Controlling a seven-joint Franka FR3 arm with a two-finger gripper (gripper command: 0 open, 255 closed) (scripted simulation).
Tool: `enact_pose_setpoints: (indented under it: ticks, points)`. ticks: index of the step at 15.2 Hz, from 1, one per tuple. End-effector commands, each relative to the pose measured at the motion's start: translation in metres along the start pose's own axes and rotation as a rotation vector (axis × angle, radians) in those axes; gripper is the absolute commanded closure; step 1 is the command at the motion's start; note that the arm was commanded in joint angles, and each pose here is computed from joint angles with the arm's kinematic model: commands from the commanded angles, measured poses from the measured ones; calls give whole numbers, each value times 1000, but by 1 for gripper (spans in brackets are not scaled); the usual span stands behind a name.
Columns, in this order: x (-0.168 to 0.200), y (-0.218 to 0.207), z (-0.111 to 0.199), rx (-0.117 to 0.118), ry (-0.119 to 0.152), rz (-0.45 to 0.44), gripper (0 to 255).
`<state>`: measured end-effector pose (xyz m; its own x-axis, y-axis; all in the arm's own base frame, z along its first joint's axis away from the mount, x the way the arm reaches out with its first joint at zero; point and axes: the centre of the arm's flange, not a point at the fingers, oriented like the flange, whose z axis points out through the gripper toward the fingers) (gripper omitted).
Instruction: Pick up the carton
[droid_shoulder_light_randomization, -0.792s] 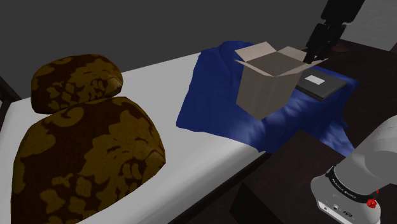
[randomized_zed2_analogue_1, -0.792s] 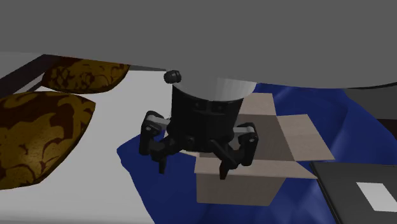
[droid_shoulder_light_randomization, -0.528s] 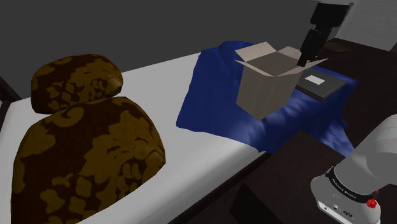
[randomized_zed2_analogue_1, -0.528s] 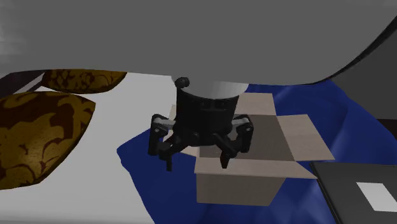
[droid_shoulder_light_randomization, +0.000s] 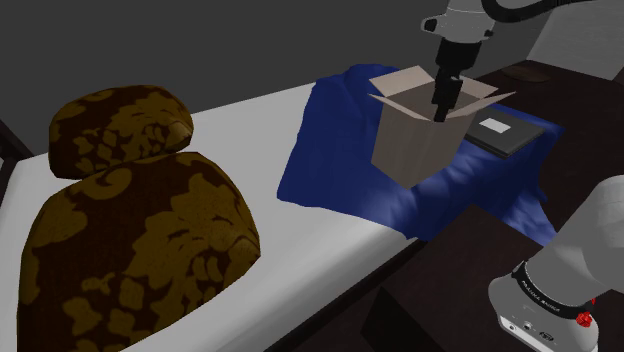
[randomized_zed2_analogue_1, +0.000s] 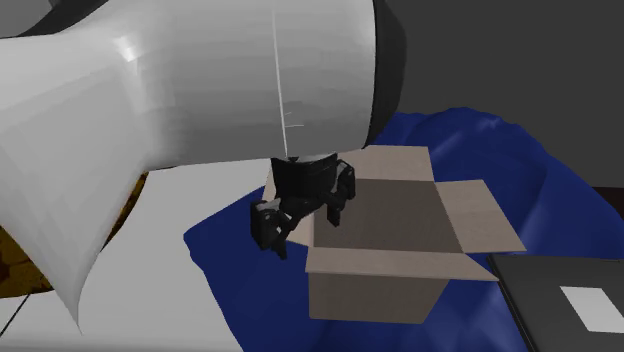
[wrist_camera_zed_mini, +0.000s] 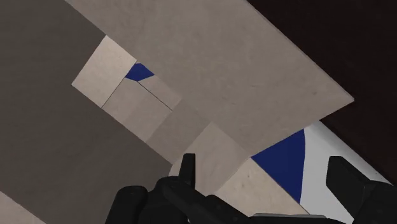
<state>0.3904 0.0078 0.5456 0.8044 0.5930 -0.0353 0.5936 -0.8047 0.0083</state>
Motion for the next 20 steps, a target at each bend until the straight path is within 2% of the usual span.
enact_pose_setpoints:
  ticks: [1, 8, 9, 18, 20]
  points:
    - [2, 1, 11, -9, -1, -38, 0]
    - [3, 1, 40, -9, -1, -38, 0]
    - [3, 1, 40, -9, -1, -38, 255]
    - [3, 1, 40, -9, -1, -38, 255]
    - [3, 1, 30, -9, -1, -38, 255]
